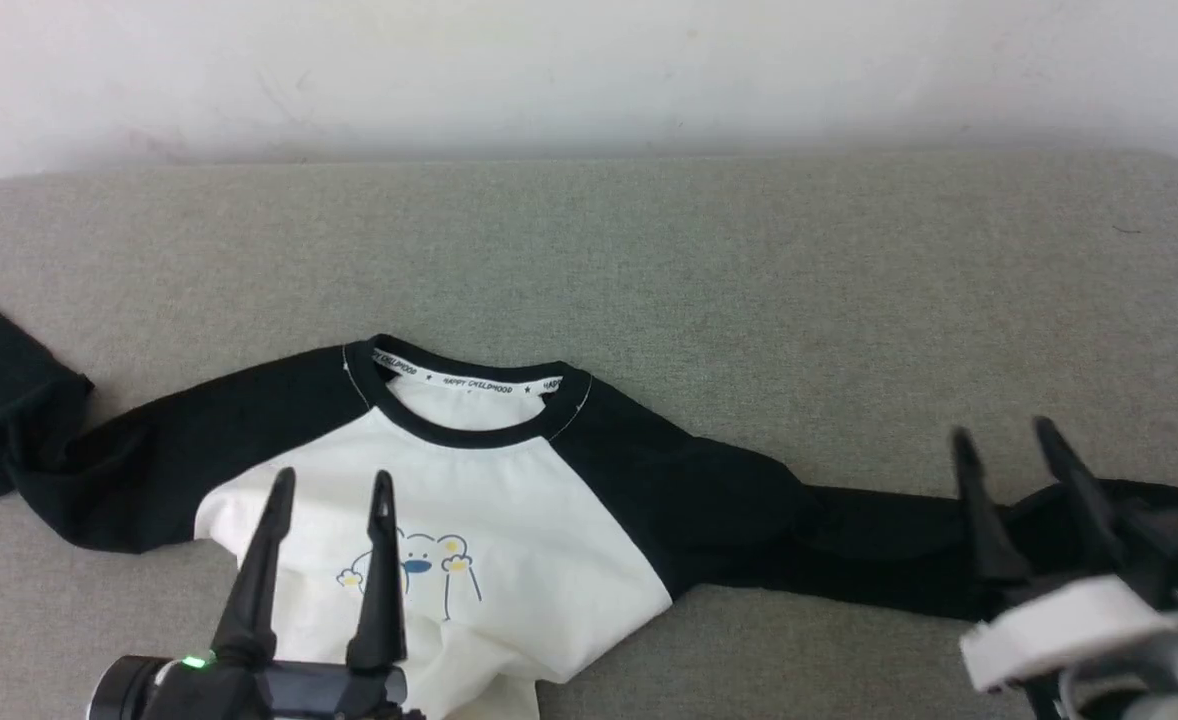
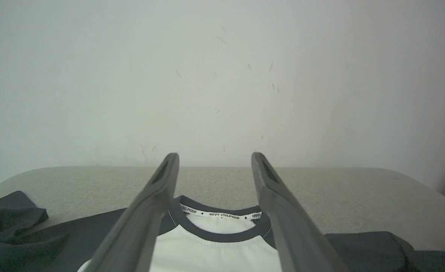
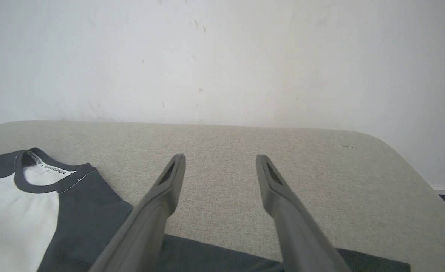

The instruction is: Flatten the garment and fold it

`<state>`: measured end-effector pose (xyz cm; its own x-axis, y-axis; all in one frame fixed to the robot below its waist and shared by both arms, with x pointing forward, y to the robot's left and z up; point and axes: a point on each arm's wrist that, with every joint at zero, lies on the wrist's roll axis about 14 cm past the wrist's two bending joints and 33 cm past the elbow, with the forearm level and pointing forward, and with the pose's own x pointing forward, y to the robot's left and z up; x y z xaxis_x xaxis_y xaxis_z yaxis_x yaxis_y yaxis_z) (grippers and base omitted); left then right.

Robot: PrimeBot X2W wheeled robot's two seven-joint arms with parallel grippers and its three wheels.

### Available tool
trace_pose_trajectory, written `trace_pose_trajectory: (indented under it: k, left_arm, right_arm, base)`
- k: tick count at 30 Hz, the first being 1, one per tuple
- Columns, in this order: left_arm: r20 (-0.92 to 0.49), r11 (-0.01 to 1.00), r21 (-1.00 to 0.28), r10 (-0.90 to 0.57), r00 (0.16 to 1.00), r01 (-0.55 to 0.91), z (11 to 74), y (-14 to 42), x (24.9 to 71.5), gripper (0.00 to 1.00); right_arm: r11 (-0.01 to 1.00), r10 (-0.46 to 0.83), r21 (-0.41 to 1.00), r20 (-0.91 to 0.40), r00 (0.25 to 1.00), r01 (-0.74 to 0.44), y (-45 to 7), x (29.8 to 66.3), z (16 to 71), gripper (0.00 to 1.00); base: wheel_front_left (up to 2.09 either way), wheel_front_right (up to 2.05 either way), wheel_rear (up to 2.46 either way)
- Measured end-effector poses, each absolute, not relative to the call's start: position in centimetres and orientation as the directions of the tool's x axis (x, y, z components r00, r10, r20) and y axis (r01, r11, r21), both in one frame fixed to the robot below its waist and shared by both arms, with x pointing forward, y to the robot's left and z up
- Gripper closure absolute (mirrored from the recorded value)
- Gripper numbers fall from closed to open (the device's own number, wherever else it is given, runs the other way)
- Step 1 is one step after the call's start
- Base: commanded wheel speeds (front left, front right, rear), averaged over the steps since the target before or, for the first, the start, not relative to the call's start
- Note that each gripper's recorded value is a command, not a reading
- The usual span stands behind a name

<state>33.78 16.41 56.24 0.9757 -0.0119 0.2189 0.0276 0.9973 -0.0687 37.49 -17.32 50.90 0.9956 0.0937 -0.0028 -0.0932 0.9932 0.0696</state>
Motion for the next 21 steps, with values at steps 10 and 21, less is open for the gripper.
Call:
trace_pose_trajectory:
  k: [10, 21]
  left_arm:
    - [0.186, 0.995, -0.094, -0.021, 0.982, 0.039, 55.0, 15.8, 34.2, 0.00]
    - [0.167, 0.996, -0.087, 0.013, 0.986, 0.002, 54.3, 17.0, 33.9, 0.00]
  right_arm:
    - [0.937, 0.269, -0.043, -0.547, 0.793, -0.347, -15.4, 38.2, 43.9, 0.00]
    - [0.803, 0.331, -0.056, -0.786, 0.522, -0.593, -13.0, 36.5, 38.0, 0.00]
  base:
    - [0.00, 0.00, 0.00]
    - [0.00, 0.00, 0.00]
